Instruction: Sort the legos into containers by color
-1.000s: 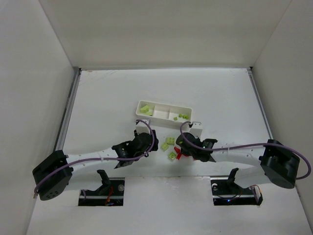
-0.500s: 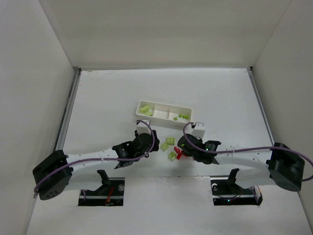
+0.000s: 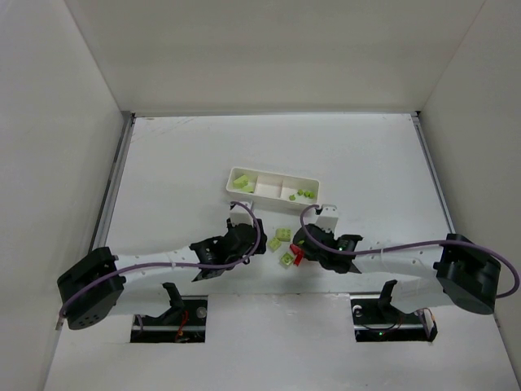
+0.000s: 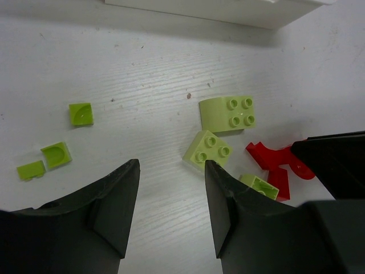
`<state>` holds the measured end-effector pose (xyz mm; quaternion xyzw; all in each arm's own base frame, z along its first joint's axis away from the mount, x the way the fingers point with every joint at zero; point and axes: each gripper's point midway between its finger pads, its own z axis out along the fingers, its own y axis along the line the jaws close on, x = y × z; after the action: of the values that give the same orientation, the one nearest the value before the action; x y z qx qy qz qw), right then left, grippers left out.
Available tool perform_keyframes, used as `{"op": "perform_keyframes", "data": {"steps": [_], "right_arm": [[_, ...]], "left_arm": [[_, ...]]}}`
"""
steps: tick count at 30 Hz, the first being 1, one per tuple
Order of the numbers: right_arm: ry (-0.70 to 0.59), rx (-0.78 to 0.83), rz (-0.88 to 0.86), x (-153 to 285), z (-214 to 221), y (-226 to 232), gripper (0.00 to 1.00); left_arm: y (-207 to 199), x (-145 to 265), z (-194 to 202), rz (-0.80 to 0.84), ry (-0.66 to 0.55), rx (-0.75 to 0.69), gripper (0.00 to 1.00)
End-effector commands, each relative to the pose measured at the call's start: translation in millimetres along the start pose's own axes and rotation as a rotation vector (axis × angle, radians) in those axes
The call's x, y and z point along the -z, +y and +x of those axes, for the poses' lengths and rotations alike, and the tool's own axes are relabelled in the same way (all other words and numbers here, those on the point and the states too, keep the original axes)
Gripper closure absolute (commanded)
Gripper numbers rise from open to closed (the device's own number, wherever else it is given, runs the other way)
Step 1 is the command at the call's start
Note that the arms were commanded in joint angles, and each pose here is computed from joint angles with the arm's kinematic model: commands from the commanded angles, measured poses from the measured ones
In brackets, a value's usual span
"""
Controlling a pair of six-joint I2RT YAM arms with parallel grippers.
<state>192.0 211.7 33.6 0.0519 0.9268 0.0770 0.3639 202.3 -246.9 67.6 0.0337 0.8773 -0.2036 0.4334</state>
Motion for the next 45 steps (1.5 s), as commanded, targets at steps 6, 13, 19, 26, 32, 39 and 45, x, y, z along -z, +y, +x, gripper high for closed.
{"op": "perform_keyframes", "data": {"steps": [6,13,19,26,32,39,45], "right_arm": [[-0.088,0.008,-0.052,18,-40,19,0.8],[-0.22,0.022,-0.155,21,-118,70,0.8],[-0.278,0.026,-0.254,-16,-175,131,0.8],[-0.299,0.04,-0.214,-69,-209,152,0.8],[-0.282,0.04,-0.179,-94,-208,147,0.75],[-0.297,0.028,-0.213,-90,-214,152,0.53],[-0.324,0.017,-0.23,-67,-221,144,0.54]], "left_arm": [[-10,6,-9,0.041,-0.033,0.025,0.54],[2,18,-12,0.024,-0.052,0.036,0.55],[33,37,-24,-0.035,-0.116,0.092,0.56],[62,50,-28,-0.081,-0.139,0.158,0.55],[51,46,-21,-0.04,-0.098,0.14,0.54],[28,38,-14,0.013,-0.077,0.093,0.49],[1,28,-8,0.065,-0.061,0.028,0.47]]}}
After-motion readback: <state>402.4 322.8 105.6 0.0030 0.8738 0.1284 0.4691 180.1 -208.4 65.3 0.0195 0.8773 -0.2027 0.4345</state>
